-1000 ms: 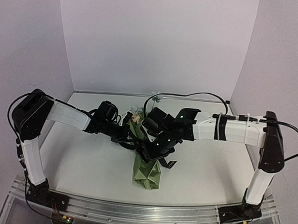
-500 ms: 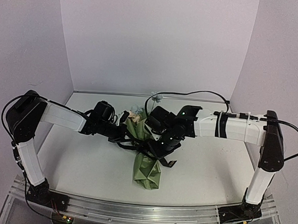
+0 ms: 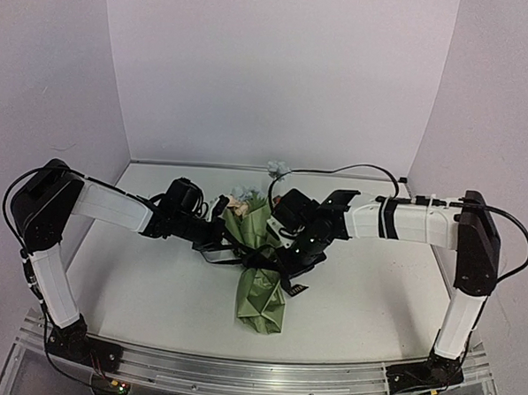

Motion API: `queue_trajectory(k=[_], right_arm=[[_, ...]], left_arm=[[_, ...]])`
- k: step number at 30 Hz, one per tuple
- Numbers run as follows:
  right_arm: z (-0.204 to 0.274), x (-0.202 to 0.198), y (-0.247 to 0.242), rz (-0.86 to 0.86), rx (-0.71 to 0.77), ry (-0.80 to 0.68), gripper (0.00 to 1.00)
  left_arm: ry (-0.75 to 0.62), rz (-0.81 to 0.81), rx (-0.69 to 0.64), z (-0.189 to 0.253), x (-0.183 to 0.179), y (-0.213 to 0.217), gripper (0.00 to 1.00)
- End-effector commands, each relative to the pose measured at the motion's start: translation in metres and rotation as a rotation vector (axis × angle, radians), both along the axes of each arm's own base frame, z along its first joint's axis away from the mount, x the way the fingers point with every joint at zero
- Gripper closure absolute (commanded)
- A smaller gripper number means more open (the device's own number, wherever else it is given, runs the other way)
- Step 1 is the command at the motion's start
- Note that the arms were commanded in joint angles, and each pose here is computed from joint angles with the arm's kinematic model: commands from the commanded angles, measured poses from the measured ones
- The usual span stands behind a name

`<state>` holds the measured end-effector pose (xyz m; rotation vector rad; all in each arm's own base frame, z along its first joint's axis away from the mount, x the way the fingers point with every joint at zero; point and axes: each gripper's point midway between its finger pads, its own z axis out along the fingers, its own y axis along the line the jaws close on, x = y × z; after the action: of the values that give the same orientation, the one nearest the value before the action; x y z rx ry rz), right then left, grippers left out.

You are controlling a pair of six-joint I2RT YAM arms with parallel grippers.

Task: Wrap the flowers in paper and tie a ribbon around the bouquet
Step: Cross the ribbon over the folded bouquet.

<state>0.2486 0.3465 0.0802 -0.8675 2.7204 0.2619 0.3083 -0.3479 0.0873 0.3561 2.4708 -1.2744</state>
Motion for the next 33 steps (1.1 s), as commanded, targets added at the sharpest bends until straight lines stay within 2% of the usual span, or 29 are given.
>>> queue_trajectory(k=[1,9,12,22,33], right_arm=[[-0.01,-0.019,0.022,-0.008,0.081,0.031,1.0],[-0.006,-0.037,0.032,-0.051,0.116,-0.024,1.0],[0.0,-0.032,0.022,-0.054,0.093,-0.065,1.0],[0.022,-0.005,-0.016,-0.067,0.038,-0.07,1.0],[0.02,0.013,-0.03,-0.067,-0.013,-0.075,1.0]], left_arm=[[-0.03,0.01,-0.03,0.014,0.003,-0.002,1.0],[-0.03,0.02,-0.01,0.015,-0.006,0.011,1.0],[-0.03,0.012,-0.007,0.017,-0.008,0.013,1.0],[-0.028,0.024,-0.018,0.02,-0.009,0.014,1.0],[-0.02,0.127,0.02,0.015,-0.007,0.03,1.0]])
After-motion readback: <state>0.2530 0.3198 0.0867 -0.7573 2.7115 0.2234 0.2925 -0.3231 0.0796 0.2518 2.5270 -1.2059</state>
